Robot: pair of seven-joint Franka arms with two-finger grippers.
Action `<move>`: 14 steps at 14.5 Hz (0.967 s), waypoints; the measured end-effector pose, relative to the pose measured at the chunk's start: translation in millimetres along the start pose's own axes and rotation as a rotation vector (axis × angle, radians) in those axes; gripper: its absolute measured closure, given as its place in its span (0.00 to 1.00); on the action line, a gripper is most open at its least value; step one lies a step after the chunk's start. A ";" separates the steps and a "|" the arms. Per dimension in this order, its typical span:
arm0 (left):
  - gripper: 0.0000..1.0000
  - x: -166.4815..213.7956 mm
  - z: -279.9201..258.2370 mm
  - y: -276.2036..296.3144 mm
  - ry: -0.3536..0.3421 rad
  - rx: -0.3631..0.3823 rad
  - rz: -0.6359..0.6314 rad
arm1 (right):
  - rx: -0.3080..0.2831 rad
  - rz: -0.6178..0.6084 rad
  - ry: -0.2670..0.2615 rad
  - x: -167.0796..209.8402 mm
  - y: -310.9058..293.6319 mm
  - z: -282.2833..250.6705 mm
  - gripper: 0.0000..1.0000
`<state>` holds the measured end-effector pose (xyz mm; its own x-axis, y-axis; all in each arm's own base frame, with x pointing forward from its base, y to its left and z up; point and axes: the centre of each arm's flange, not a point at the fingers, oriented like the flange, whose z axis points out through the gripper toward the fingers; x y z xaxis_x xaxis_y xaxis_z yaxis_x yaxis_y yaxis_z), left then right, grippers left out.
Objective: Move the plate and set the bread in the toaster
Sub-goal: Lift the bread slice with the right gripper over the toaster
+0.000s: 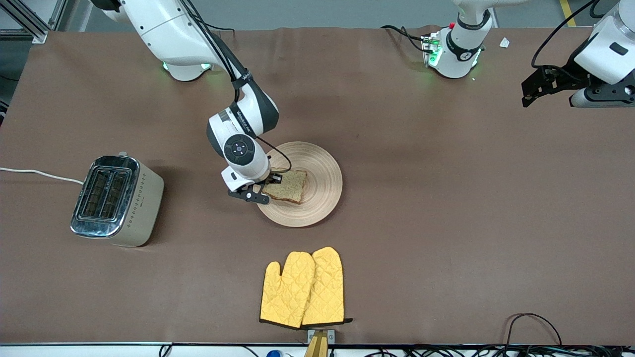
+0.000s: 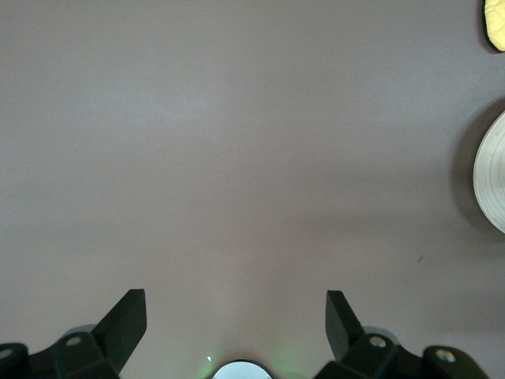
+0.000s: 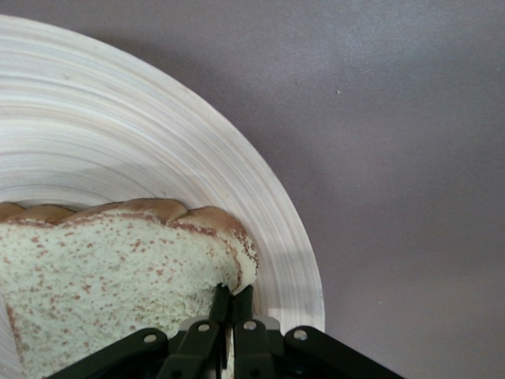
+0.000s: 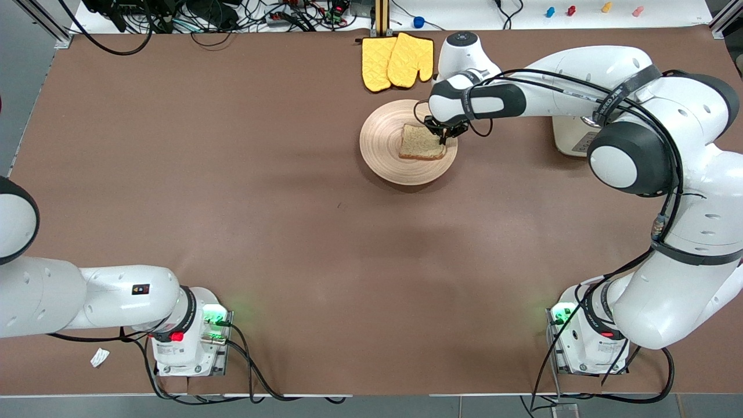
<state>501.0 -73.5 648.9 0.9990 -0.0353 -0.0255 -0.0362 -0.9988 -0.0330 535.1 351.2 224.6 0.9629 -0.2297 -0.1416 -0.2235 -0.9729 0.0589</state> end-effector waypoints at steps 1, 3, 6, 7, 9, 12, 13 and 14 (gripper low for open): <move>0.00 0.7 0.7 0.0 -0.001 0.000 0.000 | -0.022 -0.004 -0.016 1.6 -1.3 -10.3 0.95; 0.00 1.1 0.5 -0.1 -0.001 -0.001 0.000 | -0.091 -0.020 -0.044 5.6 -3.8 -52.5 0.95; 0.00 1.5 -5.6 0.1 0.013 -0.002 0.000 | -0.199 -0.016 -0.045 6.8 9.2 -138.8 0.95; 0.00 1.8 -6.2 0.1 0.014 -0.002 0.001 | -0.219 0.000 -0.038 9.3 20.3 -162.5 0.95; 0.00 3.0 -5.2 0.0 0.012 -0.003 0.001 | -0.247 0.051 -0.021 22.4 51.6 -197.8 0.95; 0.00 6.9 0.0 -0.3 0.002 -0.004 0.000 | -0.340 0.135 -0.013 45.1 102.7 -226.3 0.95; 0.00 9.2 2.4 -0.3 0.001 -0.005 0.001 | -0.398 0.155 -0.002 49.9 116.3 -230.8 0.95; 0.00 11.8 4.4 -0.4 0.003 -0.006 0.001 | -0.470 0.168 0.010 51.9 127.0 -232.2 0.95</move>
<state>512.7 -73.4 644.3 0.9991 -0.0360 -0.0224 -0.0366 -0.9990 -0.0271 591.8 221.5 454.2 0.9213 -0.3800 -0.0822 -0.2859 -0.8053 0.5194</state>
